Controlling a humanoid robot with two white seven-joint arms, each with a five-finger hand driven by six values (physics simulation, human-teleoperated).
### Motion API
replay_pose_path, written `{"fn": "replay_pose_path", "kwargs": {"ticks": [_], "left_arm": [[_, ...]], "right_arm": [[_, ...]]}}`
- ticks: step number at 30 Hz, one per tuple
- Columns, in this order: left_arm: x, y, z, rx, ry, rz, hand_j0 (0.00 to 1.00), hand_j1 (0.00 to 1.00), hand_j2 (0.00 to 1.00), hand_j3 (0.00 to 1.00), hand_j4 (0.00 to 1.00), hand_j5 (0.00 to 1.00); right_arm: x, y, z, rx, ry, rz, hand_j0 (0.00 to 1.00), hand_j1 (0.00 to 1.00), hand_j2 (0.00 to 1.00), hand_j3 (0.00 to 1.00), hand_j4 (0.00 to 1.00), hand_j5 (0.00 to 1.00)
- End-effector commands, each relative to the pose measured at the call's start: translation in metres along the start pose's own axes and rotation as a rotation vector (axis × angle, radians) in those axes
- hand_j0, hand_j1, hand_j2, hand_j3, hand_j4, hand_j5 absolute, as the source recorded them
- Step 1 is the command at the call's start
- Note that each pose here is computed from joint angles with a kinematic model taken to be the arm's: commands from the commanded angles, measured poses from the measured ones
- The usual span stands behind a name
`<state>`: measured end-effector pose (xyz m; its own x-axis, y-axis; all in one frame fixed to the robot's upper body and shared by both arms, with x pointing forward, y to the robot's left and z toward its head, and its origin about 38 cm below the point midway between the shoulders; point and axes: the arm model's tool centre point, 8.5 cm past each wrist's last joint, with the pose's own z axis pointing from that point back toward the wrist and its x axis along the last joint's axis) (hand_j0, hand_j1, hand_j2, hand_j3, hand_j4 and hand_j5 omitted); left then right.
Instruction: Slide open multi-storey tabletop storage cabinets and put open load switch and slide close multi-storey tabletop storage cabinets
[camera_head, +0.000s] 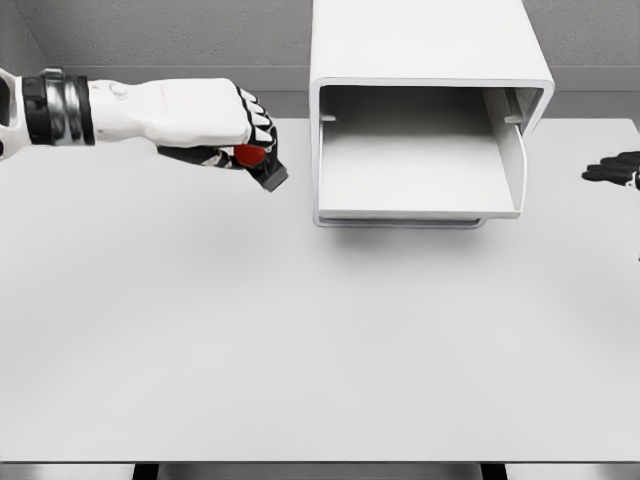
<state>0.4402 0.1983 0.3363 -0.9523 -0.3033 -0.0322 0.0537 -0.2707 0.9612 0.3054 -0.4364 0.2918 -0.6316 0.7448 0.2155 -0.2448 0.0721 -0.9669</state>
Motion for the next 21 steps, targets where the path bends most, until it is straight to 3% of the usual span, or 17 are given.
{"fn": "replay_pose_path", "kwargs": {"ticks": [1, 3, 4, 5, 8, 11, 14, 17, 19, 21], "left_arm": [[0.005, 0.009, -0.015, 0.035, -0.035, 0.002, 0.49, 0.49, 0.49, 0.49, 0.49, 0.49], [0.005, 0.023, -0.011, 0.052, -0.036, -0.017, 0.49, 0.49, 0.49, 0.49, 0.49, 0.49], [0.005, 0.033, -0.007, 0.067, -0.037, -0.022, 0.49, 0.49, 0.49, 0.49, 0.49, 0.49], [0.006, 0.039, -0.006, 0.078, -0.042, -0.024, 0.49, 0.49, 0.49, 0.49, 0.49, 0.49], [0.009, 0.068, -0.004, 0.121, -0.061, -0.049, 0.49, 0.49, 0.49, 0.49, 0.49, 0.49], [0.014, 0.071, -0.020, 0.130, -0.092, -0.054, 0.49, 0.49, 0.49, 0.49, 0.49, 0.49], [0.015, 0.071, -0.042, 0.128, -0.115, -0.059, 0.49, 0.49, 0.49, 0.49, 0.49, 0.49], [0.018, 0.075, -0.069, 0.140, -0.151, -0.048, 0.49, 0.49, 0.49, 0.49, 0.49, 0.49], [0.008, 0.069, -0.100, 0.096, -0.145, -0.013, 0.49, 0.49, 0.49, 0.49, 0.49, 0.49], [0.011, 0.066, -0.120, 0.070, -0.150, -0.027, 0.49, 0.49, 0.49, 0.49, 0.49, 0.49]], "right_arm": [[-0.001, -0.003, 0.003, -0.020, 0.006, -0.003, 1.00, 1.00, 1.00, 1.00, 1.00, 1.00], [-0.001, 0.009, 0.004, 0.008, 0.010, -0.029, 0.97, 0.97, 0.97, 0.97, 0.97, 0.97], [0.000, 0.025, 0.004, 0.052, 0.009, -0.057, 0.77, 0.77, 0.77, 0.77, 0.77, 0.77], [0.001, 0.034, -0.001, 0.080, -0.003, -0.071, 0.69, 0.69, 0.69, 0.69, 0.69, 0.69], [0.003, 0.047, -0.004, 0.078, -0.009, -0.102, 0.75, 0.75, 0.75, 0.75, 0.75, 0.75], [0.005, 0.060, -0.007, 0.046, -0.006, -0.131, 0.78, 0.78, 0.78, 0.78, 0.78, 0.78], [0.005, 0.070, -0.012, 0.049, 0.009, -0.117, 0.78, 0.78, 0.78, 0.78, 0.78, 0.78], [0.009, 0.079, -0.021, 0.076, -0.018, -0.132, 0.78, 0.78, 0.78, 0.78, 0.78, 0.78], [0.013, 0.082, -0.030, 0.086, -0.045, -0.135, 0.78, 0.78, 0.78, 0.78, 0.78, 0.78], [0.016, 0.087, -0.038, 0.103, -0.067, -0.142, 0.78, 0.78, 0.78, 0.78, 0.78, 0.78]]}}
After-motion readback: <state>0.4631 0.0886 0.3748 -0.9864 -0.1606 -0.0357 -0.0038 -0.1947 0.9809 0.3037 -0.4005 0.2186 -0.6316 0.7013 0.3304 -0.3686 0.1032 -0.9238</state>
